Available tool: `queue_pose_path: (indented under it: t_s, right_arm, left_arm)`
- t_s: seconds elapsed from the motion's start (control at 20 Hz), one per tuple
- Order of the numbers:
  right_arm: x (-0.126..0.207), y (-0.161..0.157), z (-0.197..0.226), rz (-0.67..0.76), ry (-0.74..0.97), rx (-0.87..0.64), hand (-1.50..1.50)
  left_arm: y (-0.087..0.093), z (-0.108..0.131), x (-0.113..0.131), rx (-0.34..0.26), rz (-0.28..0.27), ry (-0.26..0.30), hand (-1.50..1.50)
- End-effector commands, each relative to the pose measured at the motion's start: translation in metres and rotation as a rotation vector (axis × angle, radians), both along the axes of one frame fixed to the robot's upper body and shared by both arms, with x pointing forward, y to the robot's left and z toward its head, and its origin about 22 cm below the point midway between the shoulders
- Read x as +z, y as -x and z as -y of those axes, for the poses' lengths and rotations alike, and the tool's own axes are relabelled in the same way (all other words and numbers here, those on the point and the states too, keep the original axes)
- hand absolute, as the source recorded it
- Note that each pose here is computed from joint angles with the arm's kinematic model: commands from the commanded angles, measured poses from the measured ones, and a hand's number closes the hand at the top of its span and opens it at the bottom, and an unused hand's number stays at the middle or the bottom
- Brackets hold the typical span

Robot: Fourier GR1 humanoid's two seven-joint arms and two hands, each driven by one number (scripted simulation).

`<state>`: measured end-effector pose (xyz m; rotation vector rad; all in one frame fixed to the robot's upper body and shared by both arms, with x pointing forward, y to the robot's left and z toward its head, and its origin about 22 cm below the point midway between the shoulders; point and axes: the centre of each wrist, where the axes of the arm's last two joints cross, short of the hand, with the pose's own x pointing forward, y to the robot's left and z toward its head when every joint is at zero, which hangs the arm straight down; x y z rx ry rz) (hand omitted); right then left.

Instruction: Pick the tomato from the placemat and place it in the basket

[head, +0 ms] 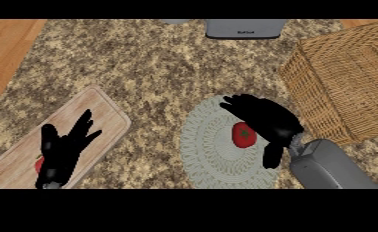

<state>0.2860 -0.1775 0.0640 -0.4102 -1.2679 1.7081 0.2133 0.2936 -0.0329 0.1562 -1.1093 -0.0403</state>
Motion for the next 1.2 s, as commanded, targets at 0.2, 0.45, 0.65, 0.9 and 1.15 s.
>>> queue_pose_path:
  t_s: [0.2,0.45,0.65,0.9,1.15]
  right_arm:
    - [-0.021,0.006,0.0,-0.043,0.133,-0.005,-1.5]
    - [-0.036,-0.006,-0.014,-0.045,0.129,-0.034,-1.5]
    - [-0.037,-0.012,-0.006,-0.029,0.102,-0.015,-1.5]
    - [-0.049,-0.008,-0.016,-0.049,0.112,0.001,-1.5]
    - [-0.049,-0.02,-0.001,-0.035,0.107,-0.016,1.5]
  left_arm:
    - [0.02,-0.024,-0.022,0.009,-0.089,0.014,0.0]
    - [0.034,0.0,-0.036,0.013,-0.087,-0.024,0.0]
    - [-0.003,0.008,-0.014,0.012,-0.084,0.005,0.0]
    - [0.009,0.001,-0.021,0.019,-0.096,-0.007,0.0]
    - [0.025,-0.009,-0.021,0.0,-0.103,0.004,0.0]
